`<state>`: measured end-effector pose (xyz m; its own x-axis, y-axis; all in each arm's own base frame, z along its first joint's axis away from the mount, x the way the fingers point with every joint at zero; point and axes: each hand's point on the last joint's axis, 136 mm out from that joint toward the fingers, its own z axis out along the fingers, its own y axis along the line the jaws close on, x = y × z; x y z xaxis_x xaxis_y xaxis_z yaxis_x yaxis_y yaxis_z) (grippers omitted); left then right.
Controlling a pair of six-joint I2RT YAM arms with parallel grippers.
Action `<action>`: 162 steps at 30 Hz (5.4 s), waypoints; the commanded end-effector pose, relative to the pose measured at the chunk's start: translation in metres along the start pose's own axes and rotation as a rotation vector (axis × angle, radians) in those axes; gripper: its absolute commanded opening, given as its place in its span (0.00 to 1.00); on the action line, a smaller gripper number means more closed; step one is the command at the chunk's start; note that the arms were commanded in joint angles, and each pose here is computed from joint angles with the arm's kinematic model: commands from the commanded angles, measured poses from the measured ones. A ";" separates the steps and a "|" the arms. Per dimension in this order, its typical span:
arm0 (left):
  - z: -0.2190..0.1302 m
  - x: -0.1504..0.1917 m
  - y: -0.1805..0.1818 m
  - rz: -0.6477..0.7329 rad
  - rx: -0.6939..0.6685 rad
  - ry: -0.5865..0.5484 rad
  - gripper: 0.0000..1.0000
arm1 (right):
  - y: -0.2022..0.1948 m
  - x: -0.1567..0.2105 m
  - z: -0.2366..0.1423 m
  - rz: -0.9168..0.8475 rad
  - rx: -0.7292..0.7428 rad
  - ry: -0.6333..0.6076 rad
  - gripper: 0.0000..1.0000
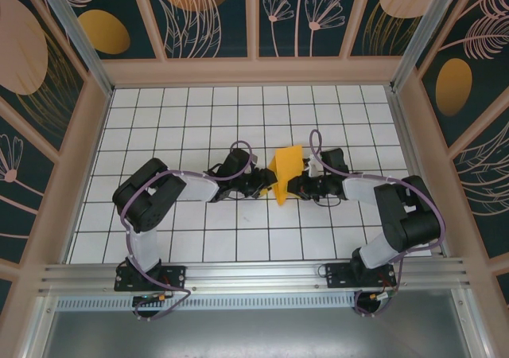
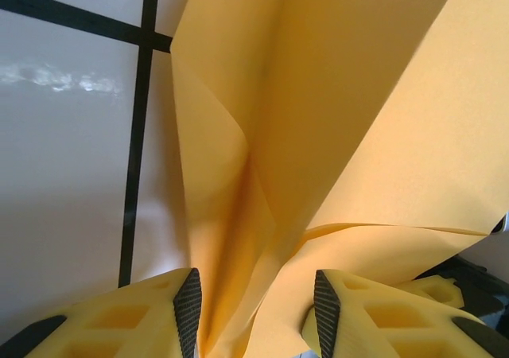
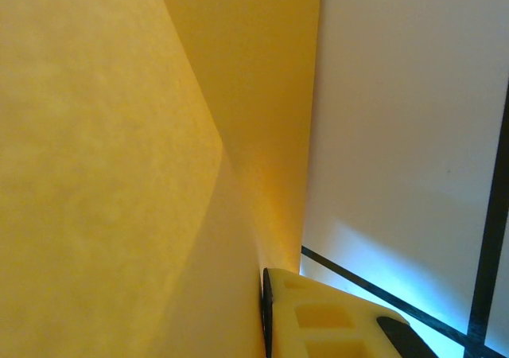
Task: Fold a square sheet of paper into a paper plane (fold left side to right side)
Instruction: Fold the wing for the fifth time at the center of the table.
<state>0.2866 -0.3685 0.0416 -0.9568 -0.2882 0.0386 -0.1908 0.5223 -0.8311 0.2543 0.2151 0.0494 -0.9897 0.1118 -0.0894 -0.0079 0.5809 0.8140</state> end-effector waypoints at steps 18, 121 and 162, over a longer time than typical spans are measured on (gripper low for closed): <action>0.011 0.007 -0.001 0.010 -0.014 0.050 0.52 | 0.002 0.004 0.007 -0.006 -0.008 0.016 0.14; 0.025 -0.049 -0.020 0.115 -0.025 0.015 0.37 | 0.002 0.008 0.031 -0.005 0.017 0.066 0.14; 0.023 -0.053 0.046 0.033 -0.142 -0.025 0.33 | -0.006 0.044 0.030 0.006 0.085 0.145 0.20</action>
<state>0.3398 -0.3685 0.0274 -0.9667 -0.2532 -0.0366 -0.1187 0.5707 -0.8125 0.2271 0.2454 0.0370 -0.9989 0.0119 -0.0443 -0.0275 0.6175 0.7861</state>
